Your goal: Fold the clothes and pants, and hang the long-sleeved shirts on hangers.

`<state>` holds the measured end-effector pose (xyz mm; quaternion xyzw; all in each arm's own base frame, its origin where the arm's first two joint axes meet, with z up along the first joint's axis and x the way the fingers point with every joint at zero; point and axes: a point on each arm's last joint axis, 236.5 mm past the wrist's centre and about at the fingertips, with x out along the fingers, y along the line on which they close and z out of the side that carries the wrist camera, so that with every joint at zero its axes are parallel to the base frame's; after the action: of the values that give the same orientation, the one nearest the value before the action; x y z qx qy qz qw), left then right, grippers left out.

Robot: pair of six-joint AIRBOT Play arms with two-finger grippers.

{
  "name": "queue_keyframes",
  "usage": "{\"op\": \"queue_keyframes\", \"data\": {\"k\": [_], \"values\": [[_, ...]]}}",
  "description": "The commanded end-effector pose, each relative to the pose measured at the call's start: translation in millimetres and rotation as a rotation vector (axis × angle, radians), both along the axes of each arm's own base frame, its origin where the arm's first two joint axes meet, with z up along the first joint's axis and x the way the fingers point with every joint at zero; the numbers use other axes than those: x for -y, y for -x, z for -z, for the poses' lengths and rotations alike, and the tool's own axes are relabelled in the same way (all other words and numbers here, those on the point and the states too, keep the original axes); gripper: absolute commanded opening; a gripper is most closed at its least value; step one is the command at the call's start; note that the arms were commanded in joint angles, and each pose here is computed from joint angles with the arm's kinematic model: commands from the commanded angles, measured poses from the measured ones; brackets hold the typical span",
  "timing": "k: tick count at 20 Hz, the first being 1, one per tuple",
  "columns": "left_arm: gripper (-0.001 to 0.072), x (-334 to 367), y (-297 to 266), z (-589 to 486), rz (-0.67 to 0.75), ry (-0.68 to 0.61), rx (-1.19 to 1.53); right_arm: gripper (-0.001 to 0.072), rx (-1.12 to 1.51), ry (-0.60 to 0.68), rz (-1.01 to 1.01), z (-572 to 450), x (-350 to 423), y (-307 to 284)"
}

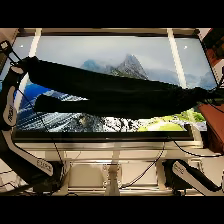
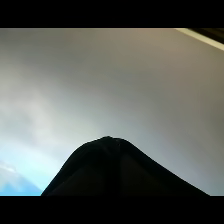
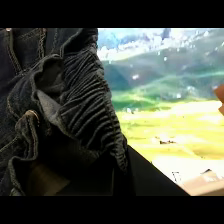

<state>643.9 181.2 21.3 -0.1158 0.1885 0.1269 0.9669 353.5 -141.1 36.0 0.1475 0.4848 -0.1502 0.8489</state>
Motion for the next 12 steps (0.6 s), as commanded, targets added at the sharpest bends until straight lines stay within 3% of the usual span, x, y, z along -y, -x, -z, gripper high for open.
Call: {"op": "queue_keyframes", "data": {"k": [1, 2, 3, 9, 10, 12], "values": [[0.012, -8, -6, -2, -0.05, -0.025, 0.05, 0.0025, 0.021, -0.004, 0.022, 0, 2, -5], [0.0523, -9, -6, -1, -0.051, -0.026, 0.048, 0.0025, 0.017, -0.008, 0.022, 2, 2, -6], [0.0705, -11, -5, -1, -0.053, -0.03, 0.049, 0.0025, 0.015, -0.013, 0.022, 3, 1, -6], [0.0708, -6, 2, -30, -0.007, -0.042, 0.043, 0.0029, 0.017, -0.042, 0.024, 5, -4, -7], [0.0708, -5, 9, -30, 0.022, -0.017, 0.008, 0.0069, 0.015, -0.043, 0.024, 5, -4, -7], [0.0708, 1, 32, -21, 0.104, 0.06, -0.108, 0.0251, 0.015, -0.041, 0.022, 5, -4, -7]]}}
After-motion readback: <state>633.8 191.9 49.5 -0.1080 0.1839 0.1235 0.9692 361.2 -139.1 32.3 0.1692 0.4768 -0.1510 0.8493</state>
